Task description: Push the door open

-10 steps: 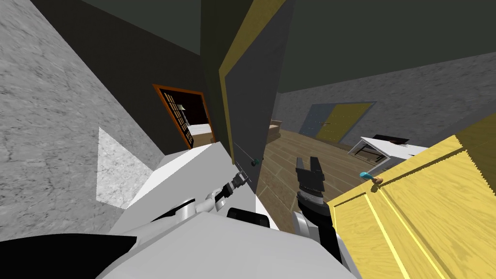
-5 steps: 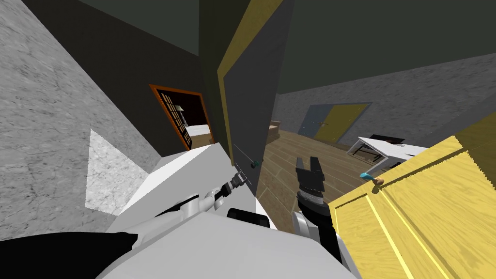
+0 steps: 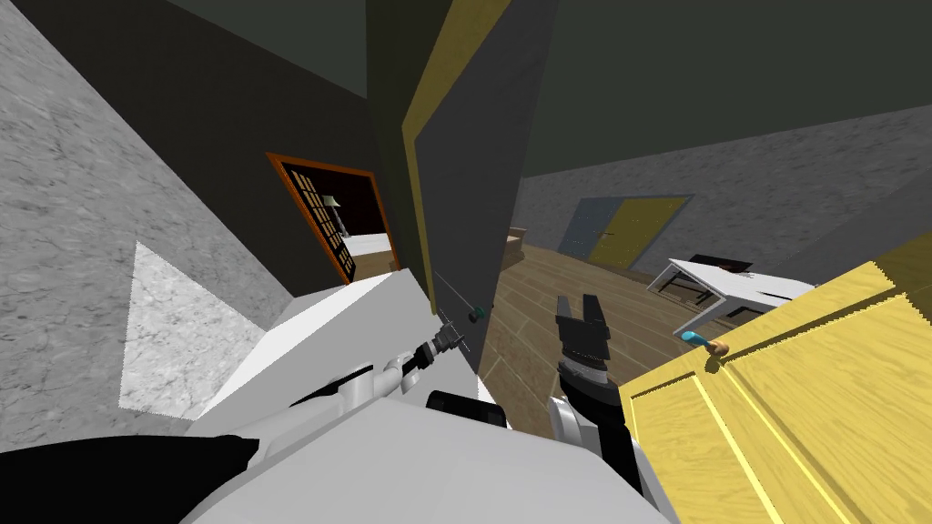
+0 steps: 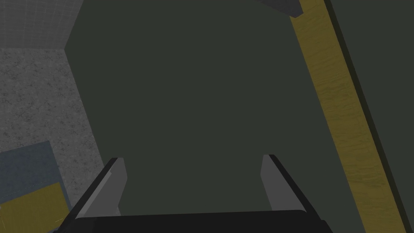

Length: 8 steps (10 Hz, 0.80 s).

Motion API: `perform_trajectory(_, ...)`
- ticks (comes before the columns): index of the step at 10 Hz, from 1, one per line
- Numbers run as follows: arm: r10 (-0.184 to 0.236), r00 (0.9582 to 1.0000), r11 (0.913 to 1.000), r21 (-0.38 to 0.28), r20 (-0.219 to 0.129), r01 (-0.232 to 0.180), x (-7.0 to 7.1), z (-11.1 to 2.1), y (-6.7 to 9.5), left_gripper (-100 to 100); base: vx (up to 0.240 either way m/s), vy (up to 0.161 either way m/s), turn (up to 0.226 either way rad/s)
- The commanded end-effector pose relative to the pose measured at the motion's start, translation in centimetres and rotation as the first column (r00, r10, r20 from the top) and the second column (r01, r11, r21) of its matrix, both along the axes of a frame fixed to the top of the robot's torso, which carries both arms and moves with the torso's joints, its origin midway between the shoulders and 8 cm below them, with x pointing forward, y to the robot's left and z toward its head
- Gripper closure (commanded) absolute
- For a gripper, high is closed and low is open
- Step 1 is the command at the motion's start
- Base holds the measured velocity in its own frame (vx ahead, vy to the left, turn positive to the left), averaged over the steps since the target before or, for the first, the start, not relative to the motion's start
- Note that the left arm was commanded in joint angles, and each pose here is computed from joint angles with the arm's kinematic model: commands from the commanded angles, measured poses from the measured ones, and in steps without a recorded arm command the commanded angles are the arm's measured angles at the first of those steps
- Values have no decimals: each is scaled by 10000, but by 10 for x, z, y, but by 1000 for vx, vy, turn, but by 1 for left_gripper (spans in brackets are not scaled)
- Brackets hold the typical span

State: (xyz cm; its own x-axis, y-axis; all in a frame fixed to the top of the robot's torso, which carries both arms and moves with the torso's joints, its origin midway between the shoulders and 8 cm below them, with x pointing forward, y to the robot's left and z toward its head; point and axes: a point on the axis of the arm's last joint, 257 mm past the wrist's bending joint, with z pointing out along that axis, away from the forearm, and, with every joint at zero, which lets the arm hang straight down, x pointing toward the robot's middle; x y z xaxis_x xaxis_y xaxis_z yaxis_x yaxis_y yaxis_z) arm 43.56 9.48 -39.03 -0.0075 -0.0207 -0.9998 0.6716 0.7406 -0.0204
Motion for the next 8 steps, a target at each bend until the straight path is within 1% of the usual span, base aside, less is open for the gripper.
perform_trajectory(1,36,10000,10000,-3,-1,-36,1,0,-1,-100,157,-132,-17)
perform_trajectory(4,163,9999,9999,-8,-34,-163,3,-1,-5,-100,165,-151,-38)
perform_trajectory(5,190,9998,9998,-9,-41,-190,3,-1,-6,-100,169,-116,-35)
perform_trajectory(6,170,9998,9999,-10,-39,-170,3,-1,-6,-100,84,-47,-2)
perform_trajectory(7,170,9998,9999,-10,-39,-170,3,-1,-6,100,-11,3,6)
perform_trajectory(8,170,9998,9999,-10,-39,-170,3,-1,-6,100,-24,17,-20)
